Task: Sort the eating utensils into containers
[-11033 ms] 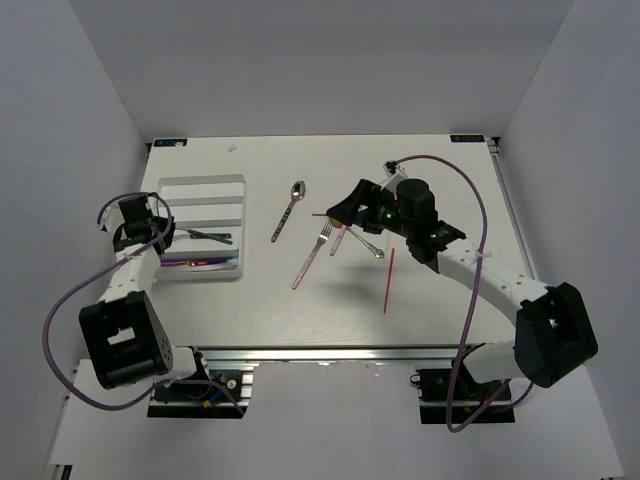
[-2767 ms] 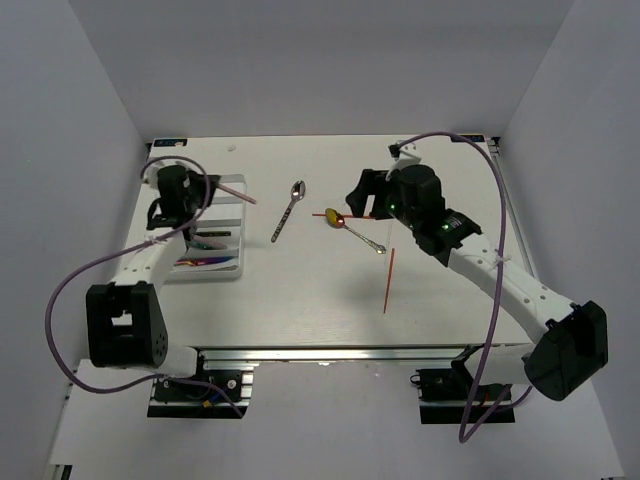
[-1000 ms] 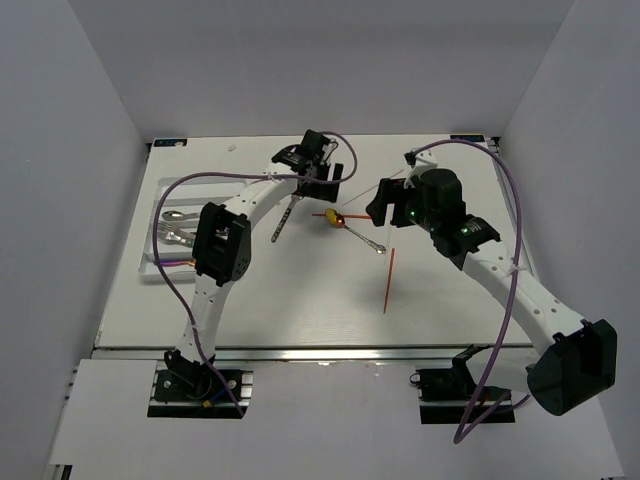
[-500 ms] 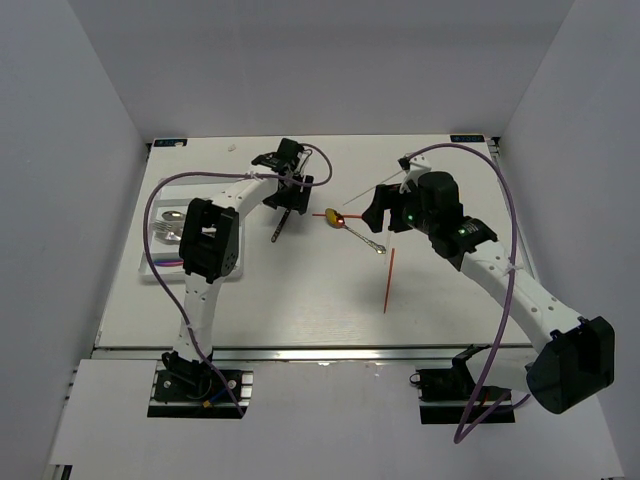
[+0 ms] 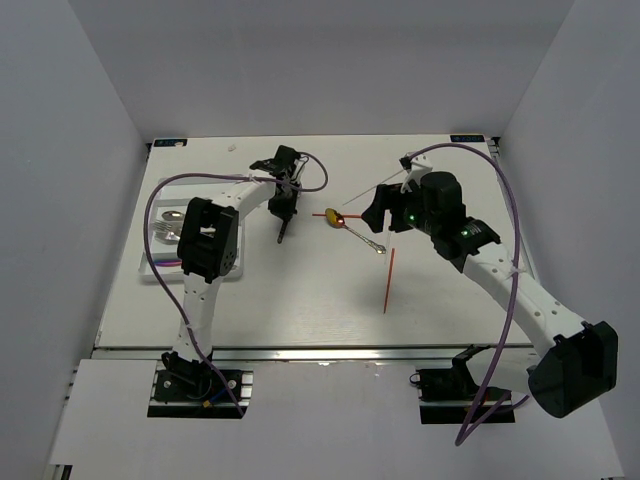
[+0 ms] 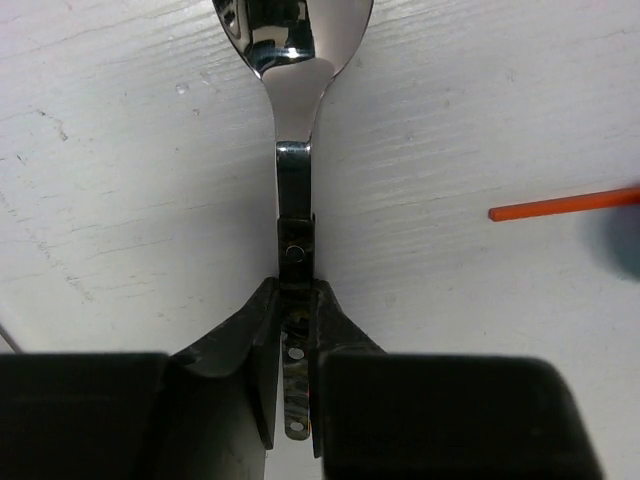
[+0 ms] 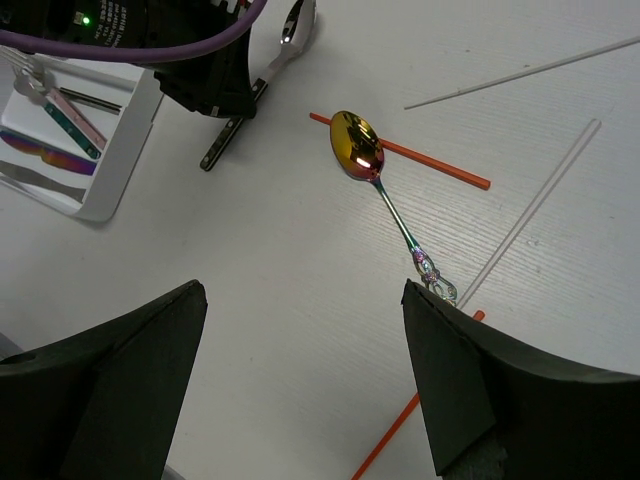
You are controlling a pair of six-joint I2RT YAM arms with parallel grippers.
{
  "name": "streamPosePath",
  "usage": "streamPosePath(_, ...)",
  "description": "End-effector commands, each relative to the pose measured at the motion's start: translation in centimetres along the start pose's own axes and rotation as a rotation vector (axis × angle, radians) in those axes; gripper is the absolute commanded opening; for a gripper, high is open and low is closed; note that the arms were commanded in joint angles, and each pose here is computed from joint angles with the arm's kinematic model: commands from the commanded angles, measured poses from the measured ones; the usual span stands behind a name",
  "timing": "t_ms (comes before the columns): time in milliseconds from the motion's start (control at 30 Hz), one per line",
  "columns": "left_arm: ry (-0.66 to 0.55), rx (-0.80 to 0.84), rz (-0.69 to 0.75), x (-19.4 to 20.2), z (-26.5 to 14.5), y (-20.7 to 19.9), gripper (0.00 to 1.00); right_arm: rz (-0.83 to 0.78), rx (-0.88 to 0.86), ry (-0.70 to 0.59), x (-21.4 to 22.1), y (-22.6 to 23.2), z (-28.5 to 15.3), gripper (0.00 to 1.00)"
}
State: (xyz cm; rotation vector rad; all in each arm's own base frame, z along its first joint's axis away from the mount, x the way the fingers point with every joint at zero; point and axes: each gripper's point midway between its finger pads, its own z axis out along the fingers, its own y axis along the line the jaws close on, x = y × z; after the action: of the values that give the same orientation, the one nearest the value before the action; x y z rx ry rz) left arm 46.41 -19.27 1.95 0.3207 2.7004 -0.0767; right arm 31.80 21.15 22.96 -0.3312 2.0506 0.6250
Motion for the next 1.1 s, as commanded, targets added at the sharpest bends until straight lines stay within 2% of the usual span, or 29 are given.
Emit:
streamPosePath(0,-0.079,0.036,-0.059,-2.3,-3.4,-0.7,0.00,-0.023,-0.022,-0.062,-1.6,0.6,-1.0,0.84)
streamPosePath(100,-0.200,0.096,-0.127,-5.3,-6.8,-1.7,0.00,-0.021,-0.025,-0.066,-1.7,0.7,-1.0,0.84)
streamPosePath(133,-0.295,0.118,-0.157,-7.2,-10.2,-1.9,0.00,-0.017,-0.023,-0.068,-1.7,0.6,-0.9,0.84)
streamPosePath(167,-0.379,0.138,-0.228,-9.1,-11.9,-1.6,0.00,-0.018,-0.029,-0.068,-1.7,0.8,-0.9,0.84)
streamPosePath(200,-0.425,0.106,-0.290,-9.7,-13.0,-0.4,0.00,-0.014,-0.029,-0.063,-1.6,0.7,-0.8,0.84)
streamPosePath(233,-0.508,0.092,-0.377,-10.9,-15.8,1.7,0.00,-0.014,-0.032,-0.068,-1.6,0.8,-0.7,0.84)
streamPosePath(267,-0.582,0.112,-0.521,-12.3,-17.2,3.0,0.00,-0.011,-0.035,-0.062,-1.3,0.7,-0.6,0.84)
streamPosePath(333,-0.585,0.080,-0.742,-9.9,-16.1,7.0,0.00,-0.007,-0.042,-0.056,-1.0,0.8,-0.3,0.84)
streamPosePath(367,-0.701,0.131,-0.972,-10.9,-18.8,11.1,0.00,-0.005,-0.048,-0.053,-0.9,0.9,-0.1,0.84)
streamPosePath(400,-0.719,0.137,-1.084,-9.7,-18.6,13.1,0.00,-0.004,-0.048,-0.044,-0.7,0.8,0.1,0.84)
streamPosePath(433,-0.670,0.106,-1.198,-5.7,-15.6,14.6,0.00,-0.003,-0.047,-0.044,-0.7,0.8,0.1,0.84)
streamPosePath(467,-0.803,0.156,-1.356,-6.2,-18.0,17.5,0.00,-0.001,-0.050,-0.043,-0.7,0.8,0.1,0.84)
streamPosePath(533,-0.823,0.144,-1.507,-3.0,-16.1,20.1,0.00,0.002,-0.055,-0.046,-0.8,1.0,0.0,0.84)
streamPosePath(567,-0.890,0.180,-1.571,-3.4,-16.9,21.6,0.00,0.003,-0.062,-0.046,-0.8,1.1,0.0,0.84)
streamPosePath(700,-0.887,0.194,-1.643,-3.5,-14.7,23.7,0.00,0.003,-0.067,-0.046,-0.8,1.2,0.0,0.84)
streamPosePath(767,-0.912,0.212,-1.657,-4.3,-14.9,24.3,0.00,-0.004,-0.063,-0.041,-0.6,1.1,0.1,0.84)
streamPosePath(1067,-0.882,0.200,-1.700,-3.8,-12.1,24.9,0.00,-0.011,-0.059,-0.025,-0.3,0.8,0.6,0.84)
